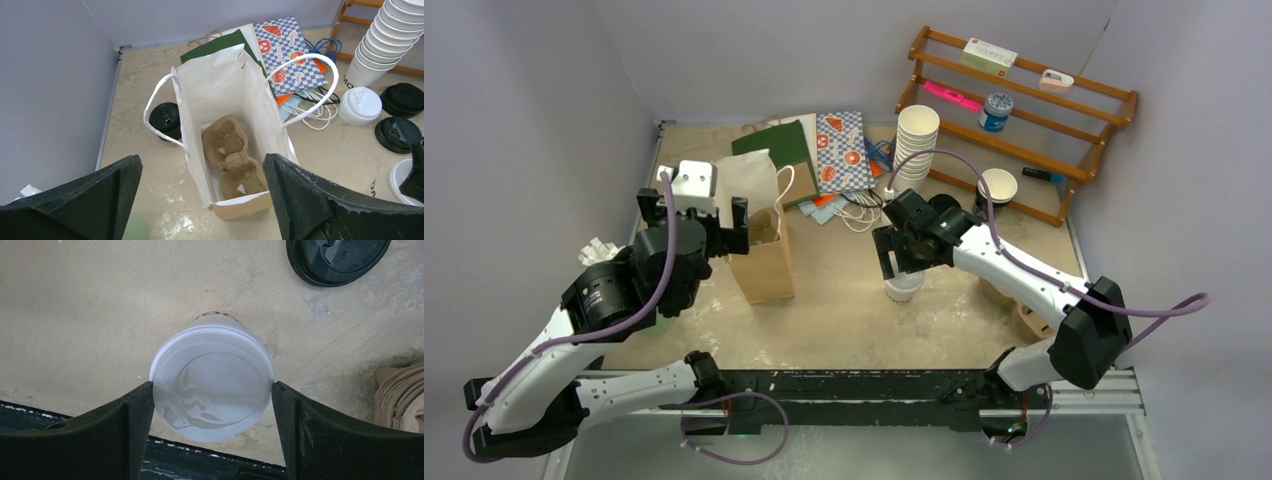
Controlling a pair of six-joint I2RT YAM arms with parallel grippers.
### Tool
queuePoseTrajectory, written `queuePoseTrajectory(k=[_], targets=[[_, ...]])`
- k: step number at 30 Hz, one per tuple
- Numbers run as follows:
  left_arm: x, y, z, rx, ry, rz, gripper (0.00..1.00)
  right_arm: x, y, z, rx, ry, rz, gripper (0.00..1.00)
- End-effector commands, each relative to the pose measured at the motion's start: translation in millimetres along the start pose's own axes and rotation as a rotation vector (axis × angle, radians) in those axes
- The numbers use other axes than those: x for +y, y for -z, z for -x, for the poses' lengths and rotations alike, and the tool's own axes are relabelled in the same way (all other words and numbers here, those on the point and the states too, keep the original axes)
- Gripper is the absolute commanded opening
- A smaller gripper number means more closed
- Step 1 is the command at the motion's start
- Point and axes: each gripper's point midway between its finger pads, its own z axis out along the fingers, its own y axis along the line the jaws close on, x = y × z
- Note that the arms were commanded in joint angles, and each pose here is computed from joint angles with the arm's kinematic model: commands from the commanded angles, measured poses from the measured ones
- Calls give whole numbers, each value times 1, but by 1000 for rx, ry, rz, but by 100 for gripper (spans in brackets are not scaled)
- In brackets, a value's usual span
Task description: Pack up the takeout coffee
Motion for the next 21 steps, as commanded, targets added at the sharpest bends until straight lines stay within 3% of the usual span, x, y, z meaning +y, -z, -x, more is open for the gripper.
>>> queuePoseTrajectory(k=[1,4,15,21], targets=[[2,-2,-1,11,0,29,100,2,-1,-3,7,5,5,82],[0,-2,2,4,0,23,100,2,2,0,-2,6,8,78],[-7,-19,2,37,-52,54,100,3,25,18,-90,12,34,75],[11,-76,-29,239,-32,19,100,5,26,17,-95,19,51,73]])
